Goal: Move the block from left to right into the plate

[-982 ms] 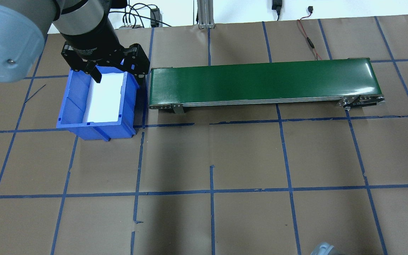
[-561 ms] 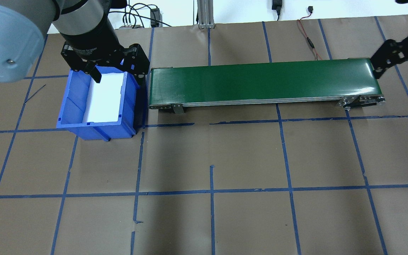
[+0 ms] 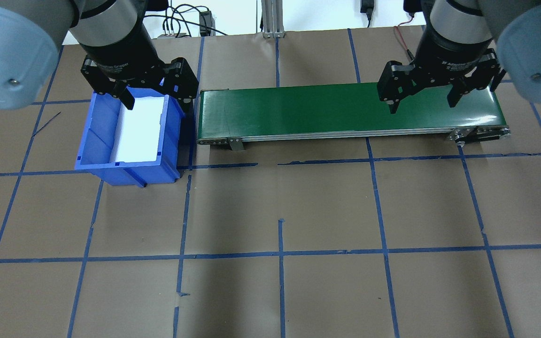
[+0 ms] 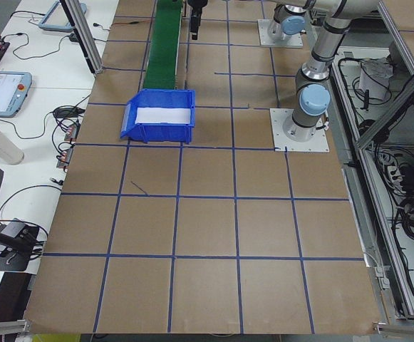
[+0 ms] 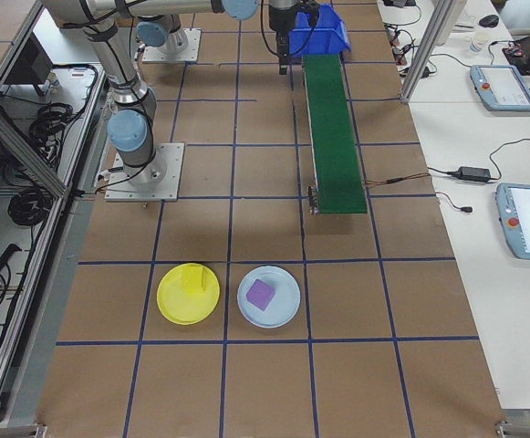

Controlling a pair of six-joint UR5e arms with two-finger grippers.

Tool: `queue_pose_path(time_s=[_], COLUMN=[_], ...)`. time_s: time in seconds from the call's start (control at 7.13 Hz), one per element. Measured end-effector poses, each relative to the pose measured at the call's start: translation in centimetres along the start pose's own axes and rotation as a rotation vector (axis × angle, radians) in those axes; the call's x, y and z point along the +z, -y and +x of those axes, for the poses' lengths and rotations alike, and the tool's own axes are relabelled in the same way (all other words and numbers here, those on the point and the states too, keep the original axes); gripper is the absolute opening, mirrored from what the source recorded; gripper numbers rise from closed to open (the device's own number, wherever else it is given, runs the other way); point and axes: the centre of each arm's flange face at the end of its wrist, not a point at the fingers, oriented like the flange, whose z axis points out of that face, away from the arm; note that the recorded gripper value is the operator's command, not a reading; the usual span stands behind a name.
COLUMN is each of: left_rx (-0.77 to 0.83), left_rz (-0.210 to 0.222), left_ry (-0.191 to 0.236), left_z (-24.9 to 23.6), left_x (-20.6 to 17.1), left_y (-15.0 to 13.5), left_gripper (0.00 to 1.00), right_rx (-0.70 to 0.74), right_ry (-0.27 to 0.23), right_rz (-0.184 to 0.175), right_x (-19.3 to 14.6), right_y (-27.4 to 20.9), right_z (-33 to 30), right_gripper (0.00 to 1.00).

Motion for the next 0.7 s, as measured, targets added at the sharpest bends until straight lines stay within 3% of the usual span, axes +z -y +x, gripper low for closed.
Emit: queue_pose_path(time_s=[0.28,0.7], left_rx=[0.0,-0.006], left_rz=[0.0,0.002], left_ry=[0.0,0.0], left_z=[0.0,-0.3], left_x=[0.0,-0.1], left_y=[0.0,0.1], left_gripper=[1.0,1.0], right_rx=[-0.05,-0.141], right_ry=[0.042,0.047], right_rz=[-0.013,0.031], right_x=[0.8,1.9], right_y=[0.1,0.9], right_z=[-0.5,0.0], right_gripper=[1.0,1.0])
